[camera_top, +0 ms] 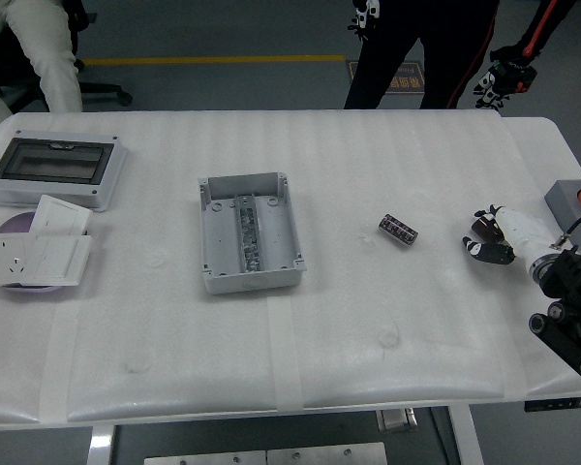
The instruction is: Pick up the battery,place it into the box
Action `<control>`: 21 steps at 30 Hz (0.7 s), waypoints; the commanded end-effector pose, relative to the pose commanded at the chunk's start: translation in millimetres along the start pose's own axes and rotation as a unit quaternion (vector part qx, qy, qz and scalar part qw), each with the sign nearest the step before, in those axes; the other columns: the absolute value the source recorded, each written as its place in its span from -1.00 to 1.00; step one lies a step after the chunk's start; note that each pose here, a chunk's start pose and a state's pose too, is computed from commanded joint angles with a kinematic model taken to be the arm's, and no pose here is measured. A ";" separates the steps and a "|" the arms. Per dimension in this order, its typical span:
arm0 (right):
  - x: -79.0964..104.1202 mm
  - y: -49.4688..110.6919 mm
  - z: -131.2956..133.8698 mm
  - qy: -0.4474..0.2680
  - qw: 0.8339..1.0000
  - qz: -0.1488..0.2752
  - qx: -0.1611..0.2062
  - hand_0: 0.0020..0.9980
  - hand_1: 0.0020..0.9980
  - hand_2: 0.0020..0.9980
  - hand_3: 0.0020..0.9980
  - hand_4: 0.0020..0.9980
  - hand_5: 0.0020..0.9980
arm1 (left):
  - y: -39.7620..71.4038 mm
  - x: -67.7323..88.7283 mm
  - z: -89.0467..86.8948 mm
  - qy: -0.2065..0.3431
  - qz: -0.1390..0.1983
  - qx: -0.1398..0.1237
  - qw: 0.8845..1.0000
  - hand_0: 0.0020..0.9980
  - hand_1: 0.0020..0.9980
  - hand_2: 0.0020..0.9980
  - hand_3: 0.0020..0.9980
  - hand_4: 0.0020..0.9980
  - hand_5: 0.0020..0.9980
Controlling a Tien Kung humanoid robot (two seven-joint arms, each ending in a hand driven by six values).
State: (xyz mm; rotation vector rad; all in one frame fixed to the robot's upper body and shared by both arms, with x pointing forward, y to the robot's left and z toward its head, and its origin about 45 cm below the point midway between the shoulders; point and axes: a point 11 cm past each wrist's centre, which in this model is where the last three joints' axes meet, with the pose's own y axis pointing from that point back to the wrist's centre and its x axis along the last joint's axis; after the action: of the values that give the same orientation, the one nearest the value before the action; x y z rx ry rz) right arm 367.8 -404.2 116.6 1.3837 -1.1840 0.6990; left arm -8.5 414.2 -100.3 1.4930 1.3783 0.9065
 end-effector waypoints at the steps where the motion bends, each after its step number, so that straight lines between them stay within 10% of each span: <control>1: 0.1 0.0 0.0 0.000 1.000 0.000 0.000 0.44 0.11 0.20 0.46 0.03 -0.53 | 0.0 0.0 0.1 0.000 0.000 0.000 1.000 -0.21 0.13 -0.07 -0.21 -1.00 -1.00; 2: 0.2 0.0 0.1 0.001 1.000 0.000 -0.001 0.42 0.06 0.19 0.41 -0.31 -0.74 | 0.0 0.0 0.1 0.000 0.000 -0.001 1.000 -0.21 0.13 -0.07 -0.21 -1.00 -1.00; 21: 8.4 2.4 -18.4 -0.012 1.000 0.013 0.023 0.38 0.03 0.12 0.32 -0.54 -1.00 | -0.4 0.7 1.2 0.001 0.004 -0.008 1.000 -0.21 0.13 -0.06 -0.21 -1.00 -1.00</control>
State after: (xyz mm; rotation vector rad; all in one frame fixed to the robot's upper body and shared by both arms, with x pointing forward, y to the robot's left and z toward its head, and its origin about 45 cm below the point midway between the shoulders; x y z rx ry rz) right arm 372.2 -388.5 128.7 1.4205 -1.2136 0.7350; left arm -7.4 414.8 -101.1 1.4878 1.3638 0.9223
